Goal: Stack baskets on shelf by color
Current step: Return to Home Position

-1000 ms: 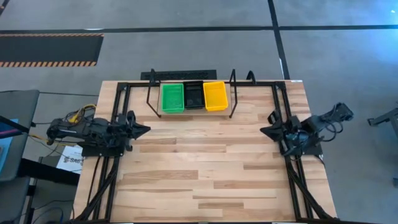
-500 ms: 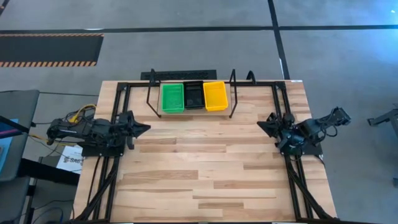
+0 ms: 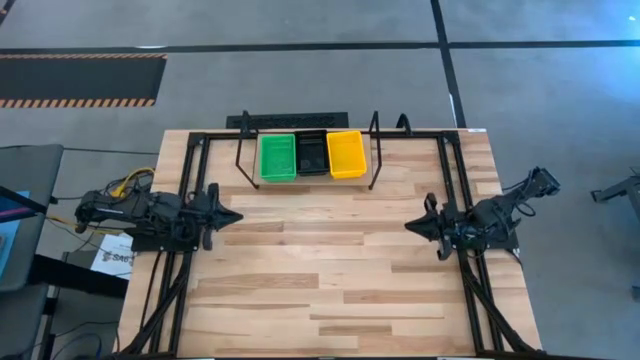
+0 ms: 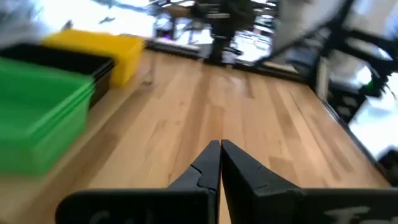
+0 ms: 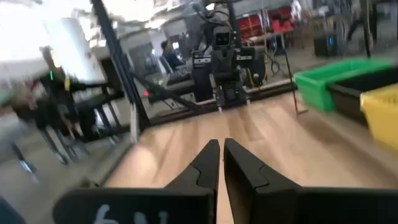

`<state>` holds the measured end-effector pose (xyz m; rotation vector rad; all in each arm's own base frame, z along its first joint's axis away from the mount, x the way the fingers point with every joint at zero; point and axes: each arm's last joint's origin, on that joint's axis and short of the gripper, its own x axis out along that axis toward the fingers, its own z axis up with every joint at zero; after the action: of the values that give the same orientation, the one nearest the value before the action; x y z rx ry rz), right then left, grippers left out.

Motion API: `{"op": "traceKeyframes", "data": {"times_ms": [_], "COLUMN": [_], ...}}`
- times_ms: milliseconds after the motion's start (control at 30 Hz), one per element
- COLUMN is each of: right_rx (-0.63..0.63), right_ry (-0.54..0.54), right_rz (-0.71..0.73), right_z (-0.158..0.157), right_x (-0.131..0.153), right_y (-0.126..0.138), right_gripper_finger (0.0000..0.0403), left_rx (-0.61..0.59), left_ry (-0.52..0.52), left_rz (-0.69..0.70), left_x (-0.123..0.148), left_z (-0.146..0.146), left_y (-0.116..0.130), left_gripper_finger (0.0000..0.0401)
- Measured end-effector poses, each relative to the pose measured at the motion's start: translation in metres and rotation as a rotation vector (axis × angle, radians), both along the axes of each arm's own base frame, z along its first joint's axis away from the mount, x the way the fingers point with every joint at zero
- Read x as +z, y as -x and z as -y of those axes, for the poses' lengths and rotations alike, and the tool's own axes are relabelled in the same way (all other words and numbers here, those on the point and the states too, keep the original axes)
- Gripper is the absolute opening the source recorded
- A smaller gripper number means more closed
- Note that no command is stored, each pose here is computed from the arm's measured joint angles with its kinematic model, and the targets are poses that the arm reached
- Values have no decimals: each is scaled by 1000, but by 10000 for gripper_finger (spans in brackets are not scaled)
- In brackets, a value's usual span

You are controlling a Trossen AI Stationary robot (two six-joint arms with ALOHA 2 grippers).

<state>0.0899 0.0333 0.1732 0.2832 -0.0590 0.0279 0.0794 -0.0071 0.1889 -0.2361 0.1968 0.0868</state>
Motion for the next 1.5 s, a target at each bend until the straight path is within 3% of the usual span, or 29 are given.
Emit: {"op": "traceKeyframes", "data": {"times_ms": [133,300,567,767,967,1167,1500], "right_rx": [4,4,9,12,11,-1,-131], "right_ry": [199,340,337,299,298,352,413], "right_rz": [29,92,70,65,67,69,32], "right_z": [-2,-3,-3,-3,-3,-3,7], "right_x": [2,8,6,5,6,6,4], "right_y": [1,2,2,2,2,2,-2], "right_gripper_finger": [42,43,43,43,43,43,43], "left_rx": [-92,-64,-158,-158,-163,-175,-107], "left_ry": [-154,-224,-209,-23,-180,-191,-263], "left_rz": [20,71,41,112,221,107,91], "left_x": [3,8,2,-16,-6,-17,-17], "left_z": [2,1,4,6,7,7,4], "left_y": [-1,-1,-2,-12,-14,-14,-14], "left_gripper_finger": [0,0,0,0,0,0,0]}}
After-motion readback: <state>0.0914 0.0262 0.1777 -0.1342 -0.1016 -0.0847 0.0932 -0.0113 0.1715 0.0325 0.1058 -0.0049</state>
